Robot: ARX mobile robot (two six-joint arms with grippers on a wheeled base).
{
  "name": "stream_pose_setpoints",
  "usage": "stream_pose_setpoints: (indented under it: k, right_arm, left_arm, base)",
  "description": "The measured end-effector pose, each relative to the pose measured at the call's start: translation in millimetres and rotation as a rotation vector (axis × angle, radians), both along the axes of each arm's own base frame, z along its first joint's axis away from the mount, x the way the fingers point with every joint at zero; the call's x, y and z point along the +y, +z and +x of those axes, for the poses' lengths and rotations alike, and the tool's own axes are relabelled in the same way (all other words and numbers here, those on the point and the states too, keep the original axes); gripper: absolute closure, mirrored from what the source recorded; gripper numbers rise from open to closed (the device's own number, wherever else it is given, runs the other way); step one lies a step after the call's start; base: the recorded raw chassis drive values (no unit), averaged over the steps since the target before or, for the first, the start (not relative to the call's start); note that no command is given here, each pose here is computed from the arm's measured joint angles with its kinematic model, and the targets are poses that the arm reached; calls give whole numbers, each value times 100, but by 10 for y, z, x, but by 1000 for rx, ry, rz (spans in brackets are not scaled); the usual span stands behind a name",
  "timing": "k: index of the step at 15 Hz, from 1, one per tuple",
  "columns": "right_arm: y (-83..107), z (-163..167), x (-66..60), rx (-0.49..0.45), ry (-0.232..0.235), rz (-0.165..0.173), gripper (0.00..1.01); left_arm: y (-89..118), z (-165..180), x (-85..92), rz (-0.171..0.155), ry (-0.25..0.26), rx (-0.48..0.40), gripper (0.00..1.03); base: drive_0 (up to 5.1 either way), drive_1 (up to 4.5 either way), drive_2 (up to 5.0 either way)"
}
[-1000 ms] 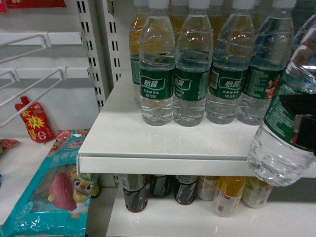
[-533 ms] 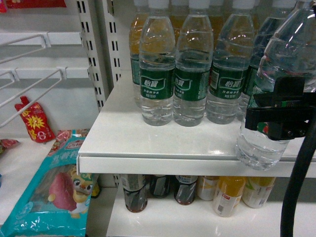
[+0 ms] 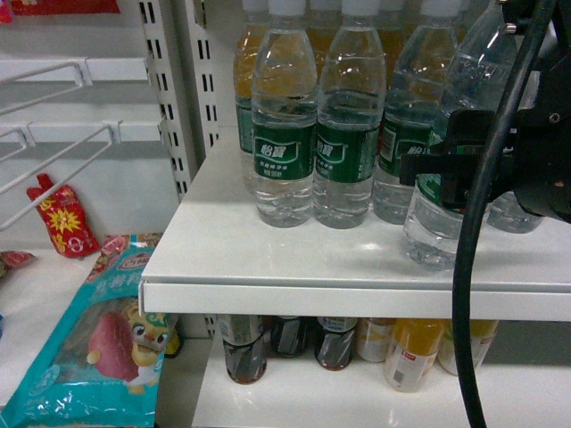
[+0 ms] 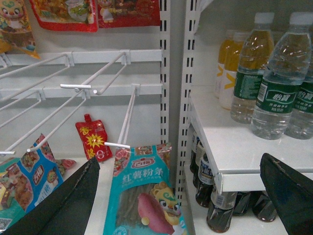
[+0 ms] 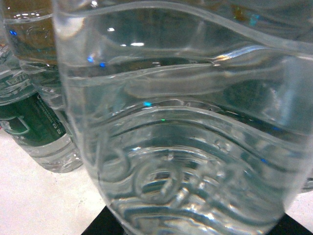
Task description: Move water from second to third shelf
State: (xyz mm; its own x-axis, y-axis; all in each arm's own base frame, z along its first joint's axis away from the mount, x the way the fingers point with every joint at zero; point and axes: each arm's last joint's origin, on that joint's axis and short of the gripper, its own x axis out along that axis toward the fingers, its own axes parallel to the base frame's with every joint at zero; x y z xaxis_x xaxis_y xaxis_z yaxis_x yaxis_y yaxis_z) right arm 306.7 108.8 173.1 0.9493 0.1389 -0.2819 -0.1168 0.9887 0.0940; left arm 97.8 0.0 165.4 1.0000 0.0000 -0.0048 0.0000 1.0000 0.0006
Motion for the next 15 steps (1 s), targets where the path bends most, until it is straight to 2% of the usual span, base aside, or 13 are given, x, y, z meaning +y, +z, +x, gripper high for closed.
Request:
stream_pose_setpoints:
  k: [7, 10, 15]
  right_arm:
    - [-31, 226, 116, 35, -3, -1, 62]
    - [-59, 254, 167, 53, -16, -18, 62]
    - [-51, 270, 200, 67, -31, -27, 62]
  left_arm:
    - [0, 0, 0, 0, 0, 0, 5]
    - [0, 0, 0, 0, 0, 0, 5]
    - [0, 0, 0, 0, 0, 0, 5]
  base:
    - [0, 0, 0]
    - [0, 0, 0]
    - [0, 0, 0]
